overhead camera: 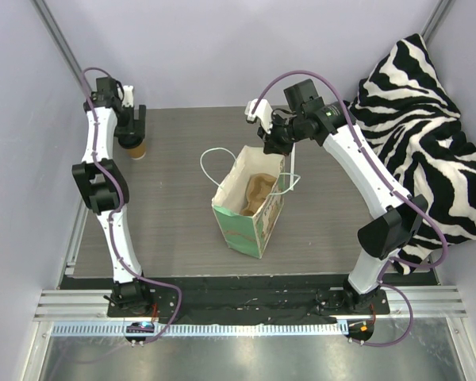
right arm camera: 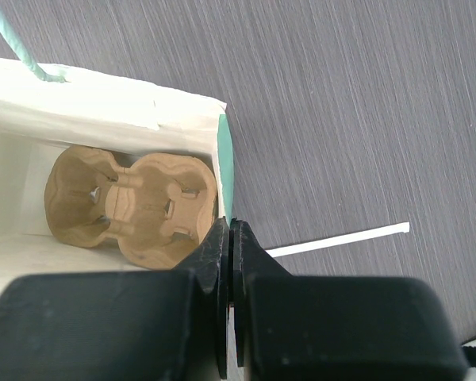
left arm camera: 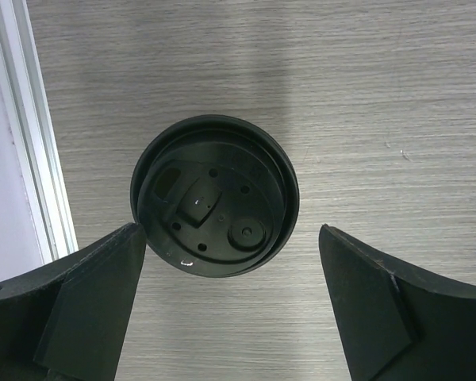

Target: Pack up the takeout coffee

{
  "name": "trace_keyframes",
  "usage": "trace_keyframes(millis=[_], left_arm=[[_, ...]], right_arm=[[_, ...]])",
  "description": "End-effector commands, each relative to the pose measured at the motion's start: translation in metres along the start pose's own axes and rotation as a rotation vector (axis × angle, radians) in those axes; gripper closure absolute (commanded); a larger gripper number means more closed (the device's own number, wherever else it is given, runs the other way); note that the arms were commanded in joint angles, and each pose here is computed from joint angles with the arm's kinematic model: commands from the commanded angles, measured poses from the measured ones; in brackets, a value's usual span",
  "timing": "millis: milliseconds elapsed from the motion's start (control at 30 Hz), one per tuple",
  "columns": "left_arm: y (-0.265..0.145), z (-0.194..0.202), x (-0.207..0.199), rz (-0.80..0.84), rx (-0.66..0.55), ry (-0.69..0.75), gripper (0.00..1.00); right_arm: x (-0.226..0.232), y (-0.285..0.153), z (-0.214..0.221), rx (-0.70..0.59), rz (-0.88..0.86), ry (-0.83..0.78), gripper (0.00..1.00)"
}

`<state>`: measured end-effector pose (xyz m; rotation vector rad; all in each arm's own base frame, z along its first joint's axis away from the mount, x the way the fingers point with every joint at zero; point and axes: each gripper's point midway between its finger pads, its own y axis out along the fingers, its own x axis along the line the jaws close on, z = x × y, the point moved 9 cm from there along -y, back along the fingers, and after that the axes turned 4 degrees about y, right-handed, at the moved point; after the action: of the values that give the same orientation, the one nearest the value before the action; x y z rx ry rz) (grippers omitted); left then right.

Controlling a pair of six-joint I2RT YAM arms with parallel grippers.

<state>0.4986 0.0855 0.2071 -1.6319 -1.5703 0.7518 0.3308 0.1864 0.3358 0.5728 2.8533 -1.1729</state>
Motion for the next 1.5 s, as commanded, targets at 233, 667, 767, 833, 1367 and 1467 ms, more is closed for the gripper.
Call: trace_keyframes(millis=[233, 667, 767, 833, 1367, 1467], left_arm=[[0.007, -0.006, 0.009, -0.023, -0.038, -0.011, 0.05], [-0.021, -0.019, 0.012, -0.069, -0.105, 0.016, 0.0], [-0.018, -0.014, 0.015, -0.08, -0.075, 0.02, 0.0], [-0.017, -0.012, 0.015, -0.082, -0.064, 0.015, 0.0], [0.002, -0.003, 0.016, -0.037, 0.0, -0.058, 0.0], [0.007, -0.001, 0.014, -0.019, 0.005, -0.068, 0.0]], right_arm=[[0.0, -0.015, -0.01, -0.043, 0.041, -0.018, 0.99], [0.0, -0.012, -0.009, -0.048, 0.023, -0.016, 0.99], [0.0, -0.012, -0.009, -0.047, 0.02, -0.016, 0.99], [0.0, -0.012, -0.009, -0.047, 0.02, -0.018, 0.99], [0.001, -0.012, -0.008, -0.046, 0.012, -0.017, 0.99], [0.002, -0.012, -0.008, -0.048, 0.012, -0.017, 0.99]])
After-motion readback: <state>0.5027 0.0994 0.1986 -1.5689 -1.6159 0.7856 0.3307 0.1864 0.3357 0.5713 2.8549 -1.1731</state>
